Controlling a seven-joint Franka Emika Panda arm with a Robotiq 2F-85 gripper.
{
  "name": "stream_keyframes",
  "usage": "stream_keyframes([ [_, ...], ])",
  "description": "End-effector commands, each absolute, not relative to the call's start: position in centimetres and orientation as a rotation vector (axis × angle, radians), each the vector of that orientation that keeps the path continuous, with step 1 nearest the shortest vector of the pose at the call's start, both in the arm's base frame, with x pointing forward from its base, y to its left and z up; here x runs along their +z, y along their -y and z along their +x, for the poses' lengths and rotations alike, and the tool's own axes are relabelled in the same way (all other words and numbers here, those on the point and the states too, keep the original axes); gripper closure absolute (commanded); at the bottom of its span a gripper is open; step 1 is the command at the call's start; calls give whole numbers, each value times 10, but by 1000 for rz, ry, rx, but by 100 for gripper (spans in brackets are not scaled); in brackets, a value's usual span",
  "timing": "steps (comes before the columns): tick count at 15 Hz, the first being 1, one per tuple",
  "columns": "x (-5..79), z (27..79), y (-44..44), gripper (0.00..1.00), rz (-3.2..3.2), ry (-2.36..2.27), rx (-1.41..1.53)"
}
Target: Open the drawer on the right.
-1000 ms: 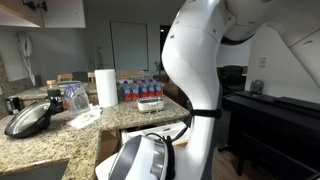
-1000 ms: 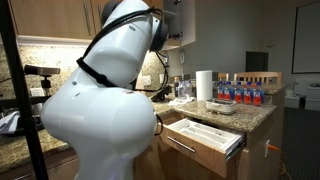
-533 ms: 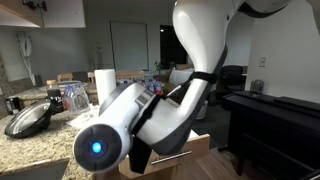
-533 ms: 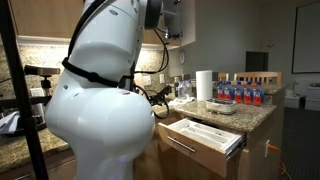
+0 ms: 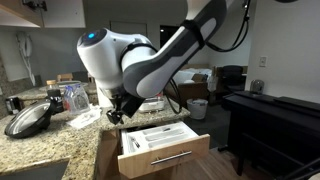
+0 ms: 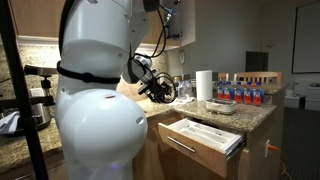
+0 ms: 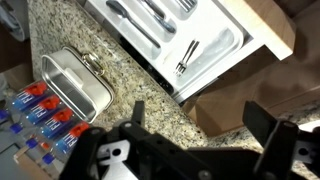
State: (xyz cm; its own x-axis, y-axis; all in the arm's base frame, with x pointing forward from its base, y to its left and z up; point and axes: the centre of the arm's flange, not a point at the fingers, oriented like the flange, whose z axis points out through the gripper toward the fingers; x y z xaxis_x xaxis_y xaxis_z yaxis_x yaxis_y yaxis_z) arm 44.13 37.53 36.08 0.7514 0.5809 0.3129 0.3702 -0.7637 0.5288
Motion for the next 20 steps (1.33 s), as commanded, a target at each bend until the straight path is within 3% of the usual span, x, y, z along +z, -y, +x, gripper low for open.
stream_keyframes([
  [1, 401, 452, -362, 0, 2686, -692, 517],
  [11, 435, 474, -309, 0, 3265, -13, 653],
  [20, 439, 506, -212, 0, 3209, 320, 536],
])
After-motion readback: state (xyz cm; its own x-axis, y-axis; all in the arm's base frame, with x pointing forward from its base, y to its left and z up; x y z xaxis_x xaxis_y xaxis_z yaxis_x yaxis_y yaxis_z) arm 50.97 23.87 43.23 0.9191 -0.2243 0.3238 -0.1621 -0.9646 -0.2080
